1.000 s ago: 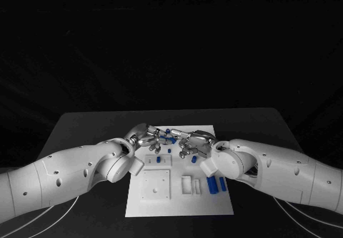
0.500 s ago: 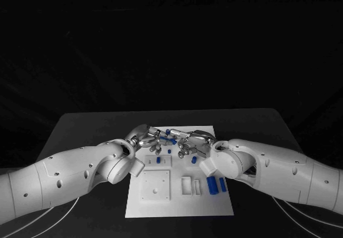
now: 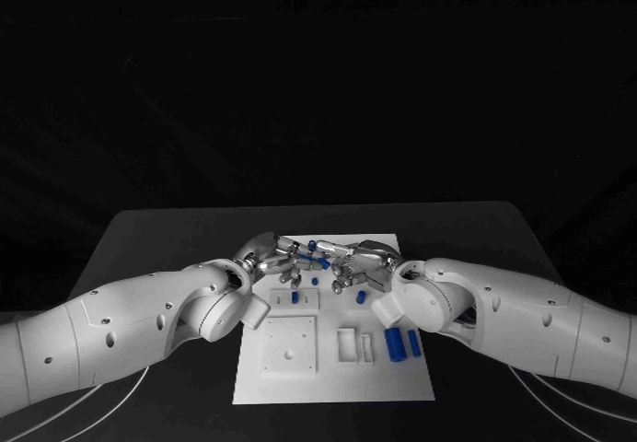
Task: Assemble the parts on the task board
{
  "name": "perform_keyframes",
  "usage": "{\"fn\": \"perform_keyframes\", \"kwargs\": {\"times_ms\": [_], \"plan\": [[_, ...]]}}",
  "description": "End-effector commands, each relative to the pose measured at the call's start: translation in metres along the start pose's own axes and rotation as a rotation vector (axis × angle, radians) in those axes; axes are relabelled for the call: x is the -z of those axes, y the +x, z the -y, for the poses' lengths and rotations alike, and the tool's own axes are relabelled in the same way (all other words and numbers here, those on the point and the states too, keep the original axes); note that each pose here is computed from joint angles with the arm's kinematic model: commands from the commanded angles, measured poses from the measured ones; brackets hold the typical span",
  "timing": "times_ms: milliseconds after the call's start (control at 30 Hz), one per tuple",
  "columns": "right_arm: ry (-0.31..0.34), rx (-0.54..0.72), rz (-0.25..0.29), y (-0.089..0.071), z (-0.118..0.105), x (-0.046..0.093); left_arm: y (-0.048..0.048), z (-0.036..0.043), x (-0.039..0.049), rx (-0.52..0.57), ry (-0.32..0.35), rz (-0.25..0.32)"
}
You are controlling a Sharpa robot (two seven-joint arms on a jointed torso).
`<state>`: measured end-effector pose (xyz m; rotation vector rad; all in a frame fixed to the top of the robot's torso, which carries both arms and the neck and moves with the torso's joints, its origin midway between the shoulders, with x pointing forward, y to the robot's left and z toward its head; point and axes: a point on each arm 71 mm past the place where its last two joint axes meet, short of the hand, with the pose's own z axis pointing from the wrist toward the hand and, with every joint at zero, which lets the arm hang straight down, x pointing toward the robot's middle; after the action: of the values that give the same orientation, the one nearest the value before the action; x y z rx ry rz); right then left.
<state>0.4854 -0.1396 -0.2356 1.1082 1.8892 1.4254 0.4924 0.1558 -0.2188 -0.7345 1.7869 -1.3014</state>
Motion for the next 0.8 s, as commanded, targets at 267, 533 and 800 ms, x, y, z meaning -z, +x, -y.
{"fn": "perform_keyframes", "kwargs": {"times_ms": [267,533,800], "plan": [[-0.146,0.270,0.042,-0.014,-0.009,0.007,-0.0074,-0.0042,0.0023,0.050,-0.023,0.013],[-0.238,0.455,0.112,-0.029,-0.014,0.013,-0.0137,-0.0078,0.0054,0.075,-0.045,0.027],[-0.314,0.633,0.111,-0.027,-0.019,0.015,-0.0158,-0.0095,0.0065,0.092,-0.058,0.033]]}}
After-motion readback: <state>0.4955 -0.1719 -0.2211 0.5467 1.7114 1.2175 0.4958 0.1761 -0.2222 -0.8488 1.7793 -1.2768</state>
